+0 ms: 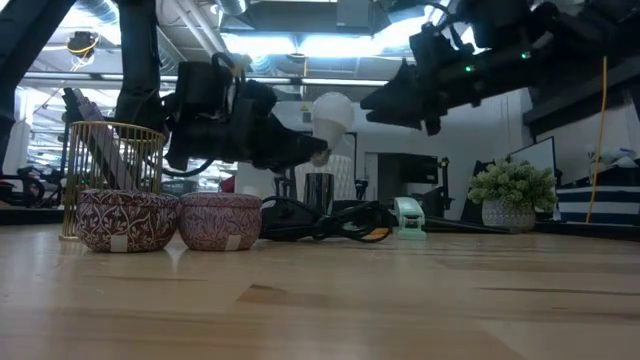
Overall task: Screw lightbulb
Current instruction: Insert the white lightbulb into the silver lamp
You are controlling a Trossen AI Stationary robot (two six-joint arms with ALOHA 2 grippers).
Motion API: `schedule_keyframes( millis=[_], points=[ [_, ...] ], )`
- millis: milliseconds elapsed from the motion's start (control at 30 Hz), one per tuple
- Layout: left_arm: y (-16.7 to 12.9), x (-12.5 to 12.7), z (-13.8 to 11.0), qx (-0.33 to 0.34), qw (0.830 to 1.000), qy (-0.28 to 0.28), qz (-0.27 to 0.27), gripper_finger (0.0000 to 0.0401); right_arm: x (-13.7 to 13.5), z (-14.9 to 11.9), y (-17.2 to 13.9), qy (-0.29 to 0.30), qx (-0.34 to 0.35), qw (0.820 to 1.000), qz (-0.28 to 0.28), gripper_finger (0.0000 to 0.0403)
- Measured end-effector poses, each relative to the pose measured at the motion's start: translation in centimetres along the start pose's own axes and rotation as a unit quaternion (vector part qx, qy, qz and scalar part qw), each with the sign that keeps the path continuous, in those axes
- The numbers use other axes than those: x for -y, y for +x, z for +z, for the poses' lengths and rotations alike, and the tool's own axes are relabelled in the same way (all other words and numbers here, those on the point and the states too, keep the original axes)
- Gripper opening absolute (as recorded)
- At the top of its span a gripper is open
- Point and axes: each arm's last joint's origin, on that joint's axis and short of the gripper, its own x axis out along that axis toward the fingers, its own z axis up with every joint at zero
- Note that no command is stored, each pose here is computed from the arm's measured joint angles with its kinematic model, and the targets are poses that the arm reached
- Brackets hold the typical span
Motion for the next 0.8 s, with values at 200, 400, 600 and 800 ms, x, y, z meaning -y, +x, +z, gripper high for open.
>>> schedule_keyframes(
  millis=[200,400,600,800],
  points=[
    [0.0,0.0,-0.3,-0.012,1.0,-0.003,0.001,0.0129,-0.2,0.6,0.2,-0.018,0.008,1.0,0.001,0.0195],
    [0.0,0.0,-0.6,-0.028,1.0,-0.01,0.001,0.0129,-0.2,0.6,0.2,-0.018,0.008,1.0,0.001,0.0195],
    [0.0,0.0,-0.8,-0.037,0.999,-0.012,0.007,0.0129,-0.1,-0.5,0.9,-0.021,-0.01,1.0,-0.001,0.0195],
    [0.0,0.0,-0.9,-0.045,0.999,-0.007,0.008,0.0129,-0.4,-0.7,1.9,-0.016,0.008,1.0,0.024,0.0195]
  ],
)
